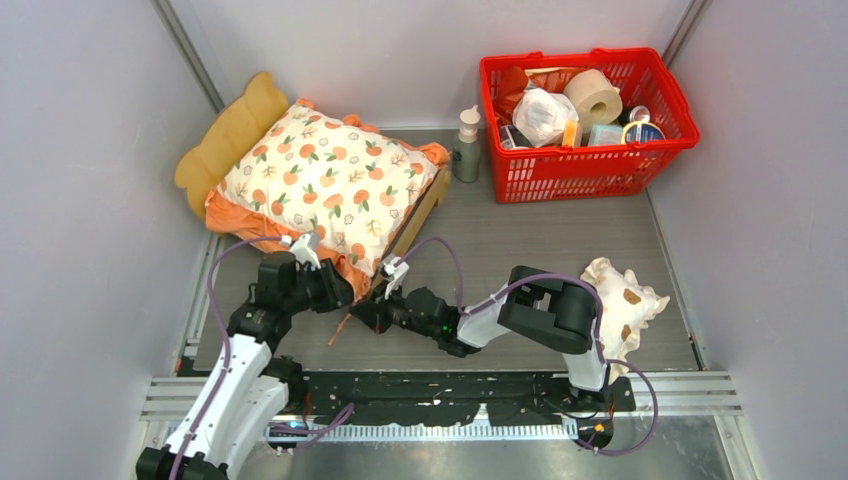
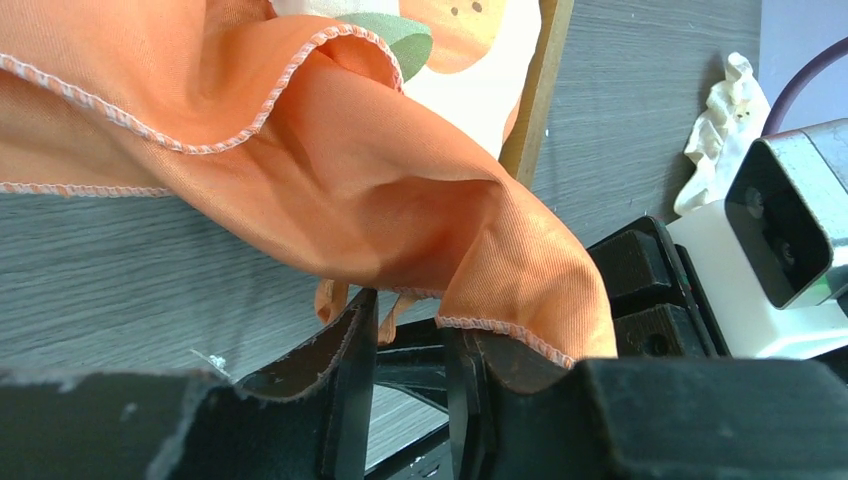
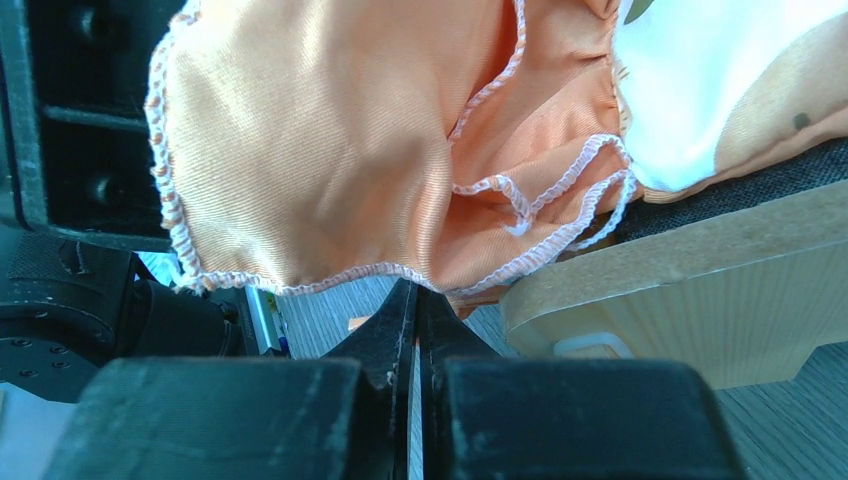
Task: Set up the pet bed
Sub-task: Tie the ropes to the bed frame.
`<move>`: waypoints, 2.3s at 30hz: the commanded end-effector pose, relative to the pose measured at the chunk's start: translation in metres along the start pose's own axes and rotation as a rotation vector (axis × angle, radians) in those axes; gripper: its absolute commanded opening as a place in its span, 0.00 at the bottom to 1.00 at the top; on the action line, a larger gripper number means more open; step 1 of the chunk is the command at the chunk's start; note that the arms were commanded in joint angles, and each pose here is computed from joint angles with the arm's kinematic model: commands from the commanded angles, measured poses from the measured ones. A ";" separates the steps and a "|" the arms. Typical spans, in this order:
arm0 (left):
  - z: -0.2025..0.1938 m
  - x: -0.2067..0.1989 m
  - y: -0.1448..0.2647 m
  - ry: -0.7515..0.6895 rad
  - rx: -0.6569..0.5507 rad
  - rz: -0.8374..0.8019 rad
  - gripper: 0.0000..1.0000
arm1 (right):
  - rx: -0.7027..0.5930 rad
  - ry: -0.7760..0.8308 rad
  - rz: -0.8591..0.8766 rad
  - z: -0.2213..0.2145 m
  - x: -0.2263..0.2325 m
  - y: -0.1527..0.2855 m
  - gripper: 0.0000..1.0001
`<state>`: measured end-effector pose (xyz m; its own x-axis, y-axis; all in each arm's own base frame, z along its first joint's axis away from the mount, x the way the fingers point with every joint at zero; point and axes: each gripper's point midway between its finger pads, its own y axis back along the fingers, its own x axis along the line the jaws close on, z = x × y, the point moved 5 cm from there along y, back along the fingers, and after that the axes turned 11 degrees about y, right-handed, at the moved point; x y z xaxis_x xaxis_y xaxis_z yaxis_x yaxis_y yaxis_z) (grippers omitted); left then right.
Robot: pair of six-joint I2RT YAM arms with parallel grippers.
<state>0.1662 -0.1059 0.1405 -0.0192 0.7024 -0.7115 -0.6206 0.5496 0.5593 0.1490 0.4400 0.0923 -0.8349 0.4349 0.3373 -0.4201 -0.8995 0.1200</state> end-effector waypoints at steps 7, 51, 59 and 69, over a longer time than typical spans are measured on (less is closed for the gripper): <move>-0.003 0.003 -0.003 0.009 0.032 0.011 0.32 | -0.115 0.005 0.046 0.042 0.015 -0.003 0.05; 0.007 0.003 -0.006 0.273 -0.119 0.032 0.00 | -0.175 -0.027 -0.068 0.018 0.009 0.003 0.33; 0.009 0.004 -0.006 0.282 -0.141 0.043 0.00 | -0.166 -0.027 -0.093 0.012 0.006 0.002 0.31; 0.008 0.007 -0.007 0.296 -0.158 0.045 0.00 | -0.218 -0.025 -0.114 0.024 0.005 0.003 0.05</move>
<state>0.1708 -0.1007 0.1306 -0.2903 0.5606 -0.7755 -0.6988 0.4295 0.5721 0.1468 0.4340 0.0895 -0.7741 0.5305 0.3456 -0.5483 -0.8346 0.0529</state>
